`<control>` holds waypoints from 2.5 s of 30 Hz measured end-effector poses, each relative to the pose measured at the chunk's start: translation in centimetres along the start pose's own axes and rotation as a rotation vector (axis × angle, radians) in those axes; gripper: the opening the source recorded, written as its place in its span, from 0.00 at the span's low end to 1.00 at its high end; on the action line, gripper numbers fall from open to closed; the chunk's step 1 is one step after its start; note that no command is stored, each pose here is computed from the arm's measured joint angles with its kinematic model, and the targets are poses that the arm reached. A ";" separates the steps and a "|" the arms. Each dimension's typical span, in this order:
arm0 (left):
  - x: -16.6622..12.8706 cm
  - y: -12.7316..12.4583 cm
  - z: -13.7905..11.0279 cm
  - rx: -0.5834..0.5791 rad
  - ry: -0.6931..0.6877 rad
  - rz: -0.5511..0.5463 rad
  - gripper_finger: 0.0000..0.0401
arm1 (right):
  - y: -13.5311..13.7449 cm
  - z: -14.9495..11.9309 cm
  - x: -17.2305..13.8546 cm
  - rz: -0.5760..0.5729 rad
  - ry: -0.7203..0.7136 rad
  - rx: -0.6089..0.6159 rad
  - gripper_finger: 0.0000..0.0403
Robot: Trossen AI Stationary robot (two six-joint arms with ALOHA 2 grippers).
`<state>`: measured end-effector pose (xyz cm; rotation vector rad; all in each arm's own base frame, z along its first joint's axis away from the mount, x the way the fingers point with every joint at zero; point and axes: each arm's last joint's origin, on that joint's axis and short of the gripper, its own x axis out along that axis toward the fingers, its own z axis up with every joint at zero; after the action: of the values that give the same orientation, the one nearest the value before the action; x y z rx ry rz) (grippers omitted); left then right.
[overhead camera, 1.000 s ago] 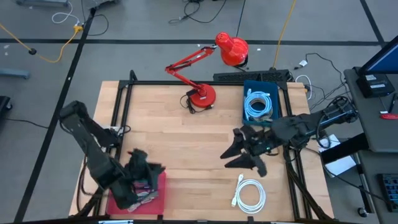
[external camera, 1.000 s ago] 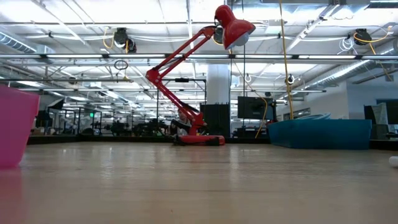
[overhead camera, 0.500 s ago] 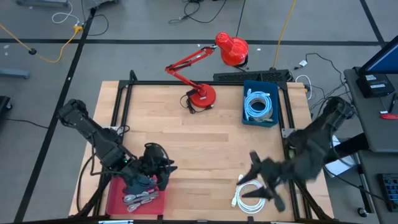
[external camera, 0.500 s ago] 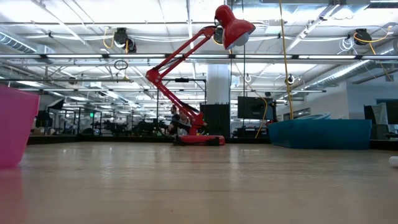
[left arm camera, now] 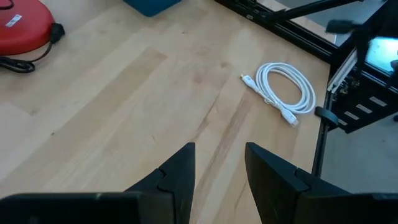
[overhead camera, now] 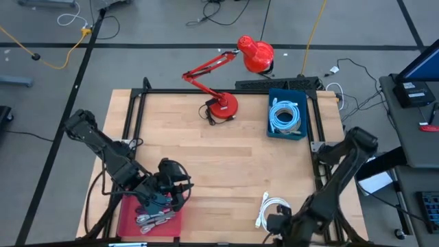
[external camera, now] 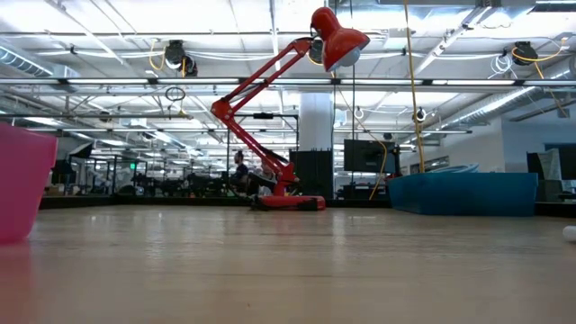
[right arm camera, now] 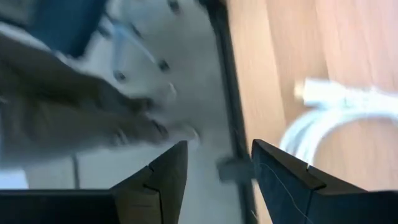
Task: Sort cables
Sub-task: Put the white usb cable into the blue bin
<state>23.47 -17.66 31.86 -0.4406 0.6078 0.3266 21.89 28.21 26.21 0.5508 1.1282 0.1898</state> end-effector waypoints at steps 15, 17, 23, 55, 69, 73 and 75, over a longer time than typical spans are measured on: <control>-0.9 -0.6 -1.0 -0.023 0.021 -0.040 0.35 | -2.5 -1.8 5.3 -0.251 0.192 -0.071 0.42; -1.0 -0.7 -1.1 -0.027 0.018 -0.042 0.35 | -2.8 -2.0 6.1 -0.286 0.186 -0.074 0.42; -1.1 -0.7 -1.1 -0.038 0.015 -0.043 0.35 | -4.1 -1.9 8.9 -0.371 0.192 -0.066 0.43; -2.3 -1.4 -2.3 -0.064 -0.033 -0.065 0.35 | -12.6 6.8 -10.3 -0.792 -0.183 0.323 0.06; -2.3 -1.5 -2.1 -0.132 -0.068 -0.066 0.35 | -26.9 13.4 -19.0 -1.080 -0.192 0.488 0.06; -2.3 -1.8 -2.2 -0.176 -0.080 -0.081 0.35 | -31.2 14.1 -21.6 -1.027 -0.214 0.564 0.06; -2.1 -2.1 -2.4 -0.198 -0.090 -0.086 0.35 | -32.9 14.0 -22.7 -0.992 -0.208 0.588 0.06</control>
<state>21.56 -21.03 31.99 -0.6371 0.4692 0.3240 20.45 -13.67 32.12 0.4460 1.1279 -1.0601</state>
